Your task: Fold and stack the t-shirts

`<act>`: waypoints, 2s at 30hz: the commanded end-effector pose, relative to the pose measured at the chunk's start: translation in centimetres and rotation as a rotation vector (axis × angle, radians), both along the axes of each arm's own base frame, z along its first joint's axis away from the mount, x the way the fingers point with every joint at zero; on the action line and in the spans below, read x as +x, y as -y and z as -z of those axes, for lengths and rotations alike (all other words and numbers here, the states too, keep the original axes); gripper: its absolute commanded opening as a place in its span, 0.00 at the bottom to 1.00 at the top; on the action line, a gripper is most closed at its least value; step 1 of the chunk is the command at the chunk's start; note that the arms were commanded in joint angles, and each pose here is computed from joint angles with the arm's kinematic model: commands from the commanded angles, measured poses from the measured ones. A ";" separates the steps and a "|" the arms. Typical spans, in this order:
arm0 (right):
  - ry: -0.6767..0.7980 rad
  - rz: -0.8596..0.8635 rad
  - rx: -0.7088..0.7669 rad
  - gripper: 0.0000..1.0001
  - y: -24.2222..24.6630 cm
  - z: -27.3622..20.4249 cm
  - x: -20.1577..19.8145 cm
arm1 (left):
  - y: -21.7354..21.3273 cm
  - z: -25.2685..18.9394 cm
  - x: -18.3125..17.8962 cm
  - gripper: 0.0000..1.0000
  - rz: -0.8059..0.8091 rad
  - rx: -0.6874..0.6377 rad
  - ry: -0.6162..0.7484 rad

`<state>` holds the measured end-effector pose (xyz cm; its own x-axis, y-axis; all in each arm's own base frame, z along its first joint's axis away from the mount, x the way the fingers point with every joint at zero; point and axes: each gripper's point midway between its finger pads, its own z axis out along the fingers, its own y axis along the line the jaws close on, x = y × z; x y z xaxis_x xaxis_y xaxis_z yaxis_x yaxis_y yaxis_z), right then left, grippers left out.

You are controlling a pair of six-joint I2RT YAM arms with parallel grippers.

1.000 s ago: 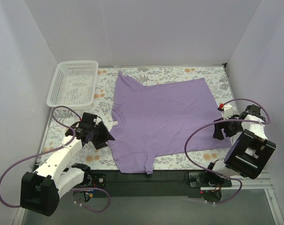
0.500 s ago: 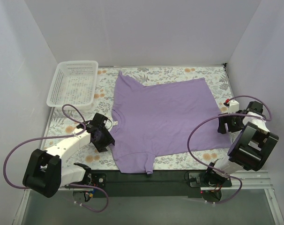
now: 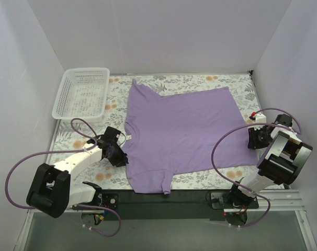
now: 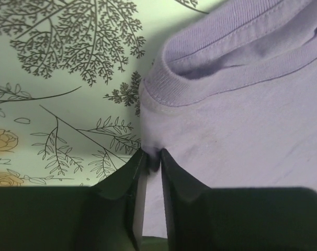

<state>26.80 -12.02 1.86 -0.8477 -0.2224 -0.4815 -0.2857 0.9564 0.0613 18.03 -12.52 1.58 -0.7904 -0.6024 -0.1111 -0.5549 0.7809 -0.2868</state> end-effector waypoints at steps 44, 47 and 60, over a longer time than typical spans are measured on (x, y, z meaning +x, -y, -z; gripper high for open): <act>0.166 -0.283 0.136 0.76 -4.3 -7.7 -0.4 | 5.4 -17.4 3.9 0.69 0.387 -0.272 0.562; 0.204 -0.301 0.291 0.75 -6.7 -9.2 3.7 | 6.0 -18.3 11.2 0.73 0.427 -0.176 0.721; 0.193 -0.176 0.410 0.53 -6.5 -8.9 18.9 | 2.0 -10.1 36.6 0.44 0.414 -0.006 0.621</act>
